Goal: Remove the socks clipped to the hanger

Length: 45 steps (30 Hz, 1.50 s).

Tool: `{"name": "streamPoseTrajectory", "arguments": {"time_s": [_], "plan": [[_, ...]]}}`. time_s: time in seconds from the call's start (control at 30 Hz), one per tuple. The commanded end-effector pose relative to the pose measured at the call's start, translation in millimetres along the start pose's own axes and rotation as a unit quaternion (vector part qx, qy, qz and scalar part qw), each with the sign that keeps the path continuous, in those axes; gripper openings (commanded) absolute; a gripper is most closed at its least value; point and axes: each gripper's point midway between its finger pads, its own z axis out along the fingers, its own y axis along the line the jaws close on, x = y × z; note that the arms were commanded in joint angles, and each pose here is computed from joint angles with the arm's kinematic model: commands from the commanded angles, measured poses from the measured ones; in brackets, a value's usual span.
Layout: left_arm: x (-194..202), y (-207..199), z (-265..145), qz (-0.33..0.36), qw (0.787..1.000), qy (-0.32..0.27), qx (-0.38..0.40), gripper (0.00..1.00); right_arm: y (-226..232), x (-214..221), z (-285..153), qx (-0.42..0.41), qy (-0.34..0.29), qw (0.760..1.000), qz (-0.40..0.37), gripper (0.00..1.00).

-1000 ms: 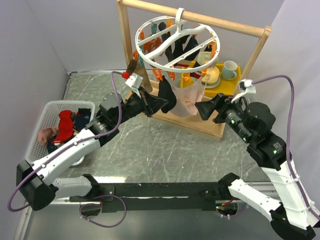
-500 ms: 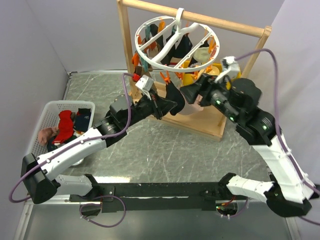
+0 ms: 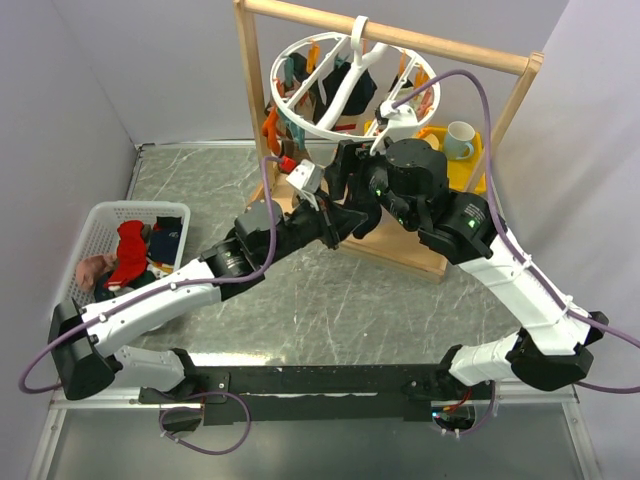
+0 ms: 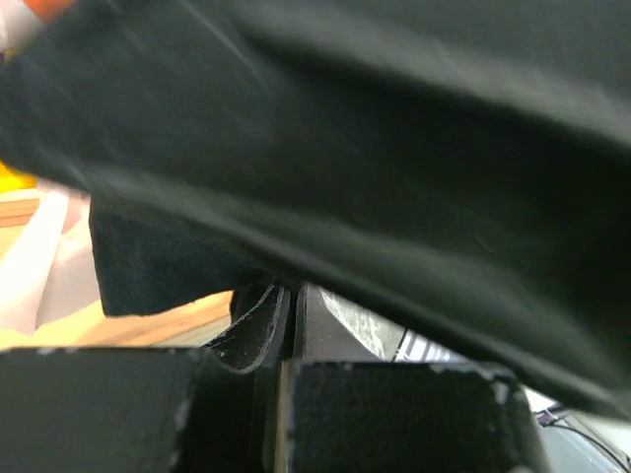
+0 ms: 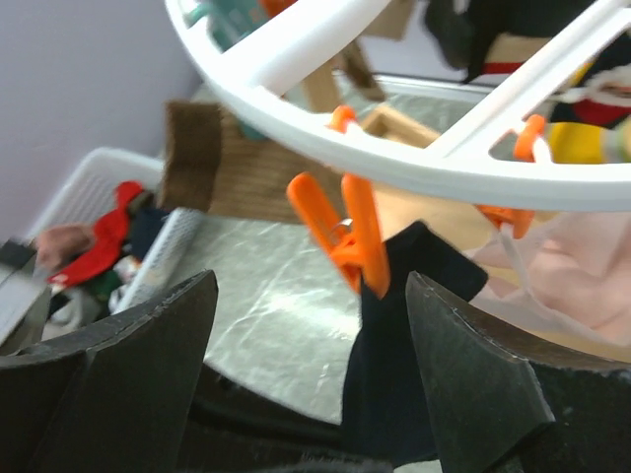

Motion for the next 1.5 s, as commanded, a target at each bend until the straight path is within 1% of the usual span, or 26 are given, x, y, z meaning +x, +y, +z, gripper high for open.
{"name": "streamPoseTrajectory", "arguments": {"time_s": [0.0,0.27,0.47,0.77,0.87,0.9,0.93,1.0,1.03,1.1,1.17,1.23,1.47], "plan": [[-22,-25,7,0.016,0.999,-0.033,0.025,0.01,-15,-25,-11,0.045,-0.046,0.998,-0.010,0.86],[-26,-32,10,0.024,0.999,-0.044,0.018,0.01,-26,-25,-7,0.074,-0.061,0.995,-0.031,0.86],[-25,-34,10,0.026,0.999,-0.044,0.018,0.01,-31,-32,-3,0.095,-0.076,0.992,-0.040,0.80],[-23,-37,8,0.028,0.999,-0.041,0.020,0.01,-28,-27,8,0.097,-0.078,0.992,-0.033,0.73],[-22,-37,7,0.028,0.999,-0.039,0.020,0.01,-27,-29,11,0.102,-0.082,0.991,-0.029,0.62],[-21,-38,6,0.028,0.999,-0.038,0.020,0.01,-28,-29,12,0.105,-0.083,0.991,-0.028,0.60],[-22,-38,5,0.028,0.999,-0.039,0.020,0.01,-28,-31,12,0.106,-0.084,0.990,-0.029,0.56],[-20,-38,4,0.027,0.999,-0.037,0.020,0.01,-28,-31,13,0.109,-0.086,0.990,-0.029,0.54],[-19,-38,4,0.025,0.999,-0.036,0.020,0.01,-28,-31,13,0.109,-0.088,0.990,-0.027,0.48],[-17,-40,2,0.017,0.999,-0.030,0.025,0.01,-29,-32,12,0.107,-0.090,0.990,-0.025,0.45],[-13,-41,1,0.010,0.999,-0.025,0.031,0.01,-28,-32,11,0.105,-0.094,0.990,-0.023,0.37],[-6,-40,-1,0.000,0.999,-0.018,0.034,0.01,-29,-31,12,0.107,-0.093,0.990,-0.025,0.33],[16,-35,-11,-0.030,0.999,0.012,0.029,0.01,-30,-27,11,0.104,-0.089,0.990,-0.029,0.33]]}}
